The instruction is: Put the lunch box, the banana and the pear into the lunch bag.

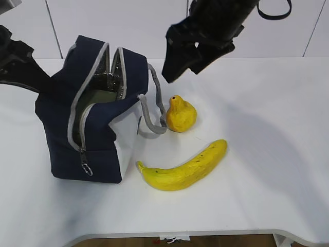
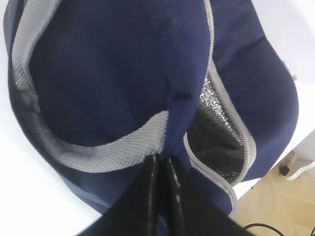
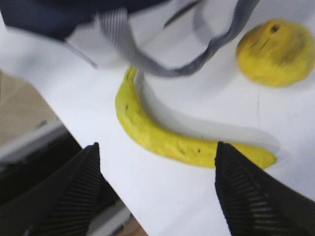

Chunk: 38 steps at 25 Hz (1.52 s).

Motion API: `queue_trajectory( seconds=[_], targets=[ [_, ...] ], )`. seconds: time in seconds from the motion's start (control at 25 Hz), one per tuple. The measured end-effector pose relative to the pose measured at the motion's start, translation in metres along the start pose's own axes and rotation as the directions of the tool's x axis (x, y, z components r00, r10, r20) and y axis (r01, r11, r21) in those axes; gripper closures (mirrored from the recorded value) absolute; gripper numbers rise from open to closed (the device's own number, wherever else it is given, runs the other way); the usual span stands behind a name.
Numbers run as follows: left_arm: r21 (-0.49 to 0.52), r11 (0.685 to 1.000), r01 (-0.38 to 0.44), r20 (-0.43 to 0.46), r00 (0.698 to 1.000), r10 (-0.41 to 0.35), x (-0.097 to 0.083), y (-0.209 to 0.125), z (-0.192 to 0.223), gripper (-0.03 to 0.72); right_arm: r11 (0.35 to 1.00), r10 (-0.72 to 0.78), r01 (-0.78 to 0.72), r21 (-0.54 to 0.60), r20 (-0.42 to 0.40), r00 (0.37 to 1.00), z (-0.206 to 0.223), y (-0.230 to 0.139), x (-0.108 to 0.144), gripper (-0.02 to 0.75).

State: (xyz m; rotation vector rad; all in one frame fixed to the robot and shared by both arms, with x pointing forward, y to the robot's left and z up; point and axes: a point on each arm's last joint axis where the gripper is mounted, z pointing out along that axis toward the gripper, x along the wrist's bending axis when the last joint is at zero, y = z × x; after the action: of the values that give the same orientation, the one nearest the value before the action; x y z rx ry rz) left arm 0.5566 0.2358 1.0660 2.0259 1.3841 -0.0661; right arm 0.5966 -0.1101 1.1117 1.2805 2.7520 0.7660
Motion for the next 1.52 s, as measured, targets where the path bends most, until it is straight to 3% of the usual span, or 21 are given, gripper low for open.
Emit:
queue_trajectory(
  seconds=[0.44, 0.88, 1.12, 1.52],
  targets=[
    [0.003, 1.0, -0.003, -0.004, 1.0, 0.003, 0.0, 0.0, 0.0, 0.694, 0.924, -0.311, 0.33, 0.194, -0.121, 0.943, 0.041, -0.057, -0.001, 0.192],
    [0.007, 1.0, -0.008, -0.011, 1.0, 0.008, 0.001, -0.001, 0.0, 0.694, 0.822, -0.52, 0.551, 0.148, -0.199, 0.83, 0.056, -0.057, 0.0, 0.192],
    [0.017, 1.0, -0.018, -0.021, 1.0, 0.018, 0.002, -0.001, 0.0, 0.694, 0.732, -0.647, 0.674, 0.103, -0.204, 0.734, 0.078, -0.051, 0.011, 0.192],
    [0.036, 0.999, -0.025, -0.023, 0.999, 0.026, 0.002, -0.003, 0.0, 0.694, 0.709, -0.651, 0.692, 0.134, -0.25, 0.716, 0.114, -0.055, 0.006, 0.191]
  ],
)
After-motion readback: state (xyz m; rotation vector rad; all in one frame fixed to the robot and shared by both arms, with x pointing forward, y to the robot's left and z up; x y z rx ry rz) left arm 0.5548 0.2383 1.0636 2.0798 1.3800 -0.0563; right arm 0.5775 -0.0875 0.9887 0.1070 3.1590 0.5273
